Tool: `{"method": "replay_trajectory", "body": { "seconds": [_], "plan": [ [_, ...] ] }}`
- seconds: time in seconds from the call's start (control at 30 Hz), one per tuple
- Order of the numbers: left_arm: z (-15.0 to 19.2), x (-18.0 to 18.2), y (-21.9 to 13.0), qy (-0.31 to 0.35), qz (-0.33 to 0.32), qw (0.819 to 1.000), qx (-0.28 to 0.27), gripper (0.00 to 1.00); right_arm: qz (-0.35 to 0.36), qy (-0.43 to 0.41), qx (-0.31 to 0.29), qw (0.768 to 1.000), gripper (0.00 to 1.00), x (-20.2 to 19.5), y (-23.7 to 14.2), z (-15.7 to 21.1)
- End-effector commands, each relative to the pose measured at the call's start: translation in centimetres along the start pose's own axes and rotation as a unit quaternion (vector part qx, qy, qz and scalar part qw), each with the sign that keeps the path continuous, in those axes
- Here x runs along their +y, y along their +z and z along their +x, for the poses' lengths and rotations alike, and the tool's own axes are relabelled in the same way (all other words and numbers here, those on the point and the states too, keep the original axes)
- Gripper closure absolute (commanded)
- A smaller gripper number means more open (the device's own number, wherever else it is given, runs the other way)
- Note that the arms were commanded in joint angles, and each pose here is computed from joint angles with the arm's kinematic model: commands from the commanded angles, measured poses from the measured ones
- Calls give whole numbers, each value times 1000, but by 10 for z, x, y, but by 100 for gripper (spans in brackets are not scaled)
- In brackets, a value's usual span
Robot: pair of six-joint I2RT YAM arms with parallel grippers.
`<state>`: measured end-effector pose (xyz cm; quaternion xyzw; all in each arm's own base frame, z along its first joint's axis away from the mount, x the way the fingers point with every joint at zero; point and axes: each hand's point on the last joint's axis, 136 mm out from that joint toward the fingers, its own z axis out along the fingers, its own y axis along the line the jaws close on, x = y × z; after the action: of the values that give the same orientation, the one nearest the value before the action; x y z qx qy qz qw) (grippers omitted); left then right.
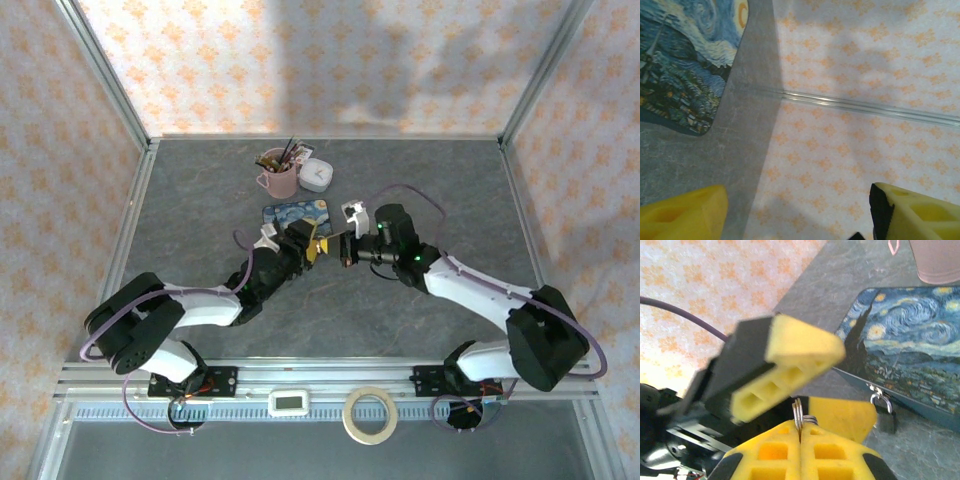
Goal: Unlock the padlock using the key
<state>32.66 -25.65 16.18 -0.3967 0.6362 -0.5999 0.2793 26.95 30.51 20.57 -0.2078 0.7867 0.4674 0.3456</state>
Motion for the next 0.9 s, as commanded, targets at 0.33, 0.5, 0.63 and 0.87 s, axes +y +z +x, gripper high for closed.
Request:
{"method": "replay_trajectory", "body": {
  "seconds": [0.33, 0.5, 0.63, 0.87],
  "plan": [
    [-1, -27, -8, 25, 36, 999, -11, 28, 14, 16, 29, 999, 100, -13, 11, 25],
    [6, -33, -6, 17, 50, 999, 7, 28, 11, 20, 39, 999, 100, -16, 16, 32],
    [11, -32, -2, 19, 47, 999, 21, 27, 9, 14, 31, 999, 100, -12, 14, 26],
    [11, -16, 0, 26, 18, 999, 20, 23, 10, -7, 6, 1000, 100, 1, 1, 8]
  ]
}}
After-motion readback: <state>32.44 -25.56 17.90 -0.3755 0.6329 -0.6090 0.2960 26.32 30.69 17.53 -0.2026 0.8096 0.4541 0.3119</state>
